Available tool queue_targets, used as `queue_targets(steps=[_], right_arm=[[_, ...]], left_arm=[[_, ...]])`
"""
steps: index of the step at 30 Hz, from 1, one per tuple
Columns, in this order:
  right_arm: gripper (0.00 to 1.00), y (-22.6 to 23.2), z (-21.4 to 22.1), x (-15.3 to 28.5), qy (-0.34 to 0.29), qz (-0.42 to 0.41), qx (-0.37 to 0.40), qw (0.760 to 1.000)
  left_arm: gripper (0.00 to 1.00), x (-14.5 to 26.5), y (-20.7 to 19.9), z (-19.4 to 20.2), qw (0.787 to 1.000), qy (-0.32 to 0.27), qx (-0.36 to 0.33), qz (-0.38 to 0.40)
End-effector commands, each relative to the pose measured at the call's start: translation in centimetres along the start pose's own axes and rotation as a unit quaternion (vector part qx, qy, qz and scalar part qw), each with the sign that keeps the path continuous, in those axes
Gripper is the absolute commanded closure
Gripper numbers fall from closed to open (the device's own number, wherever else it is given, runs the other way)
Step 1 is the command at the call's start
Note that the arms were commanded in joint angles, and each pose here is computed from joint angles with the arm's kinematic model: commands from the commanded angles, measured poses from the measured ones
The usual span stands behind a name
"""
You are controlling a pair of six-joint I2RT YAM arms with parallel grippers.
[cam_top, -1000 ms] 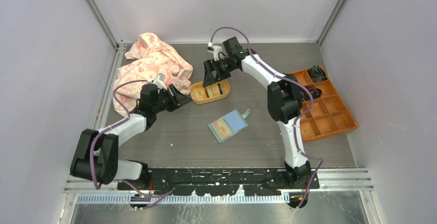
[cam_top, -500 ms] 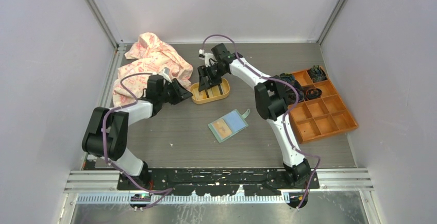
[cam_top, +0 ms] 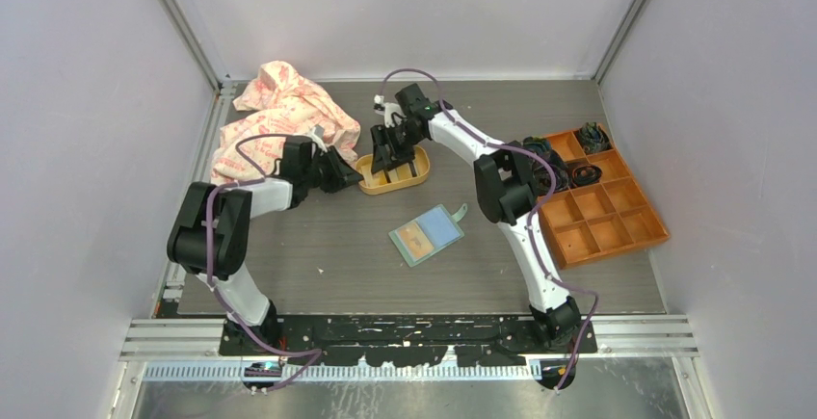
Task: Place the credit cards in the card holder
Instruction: Pick up the credit card from the storage box.
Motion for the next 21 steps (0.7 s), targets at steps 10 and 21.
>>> queue_targets(steps=[10, 21], right_arm=[[0.45, 3.5, -2.3, 0.3, -0.045, -0.105, -0.031, 0.993], [0.51, 5.6, -4.0, 2.3, -0.094, -0.200, -0.082, 0.972]], left_arm=[[0.84, -0.7, -1.8, 0.3, 0.999, 0.025, -0.019, 0.028], [0.85, -0.4, -1.9, 0.7, 0.999, 0.026, -0.017, 0.028]])
Point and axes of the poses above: each gripper's point midway between its finger pads, its own x axis back along the fingers, its own y axis along the line the jaws close on, z = x × y, the point moved 3 cm from there along x, back along the fingers, and after that the axes turned 12 degrees about x, right-handed, at the moved point
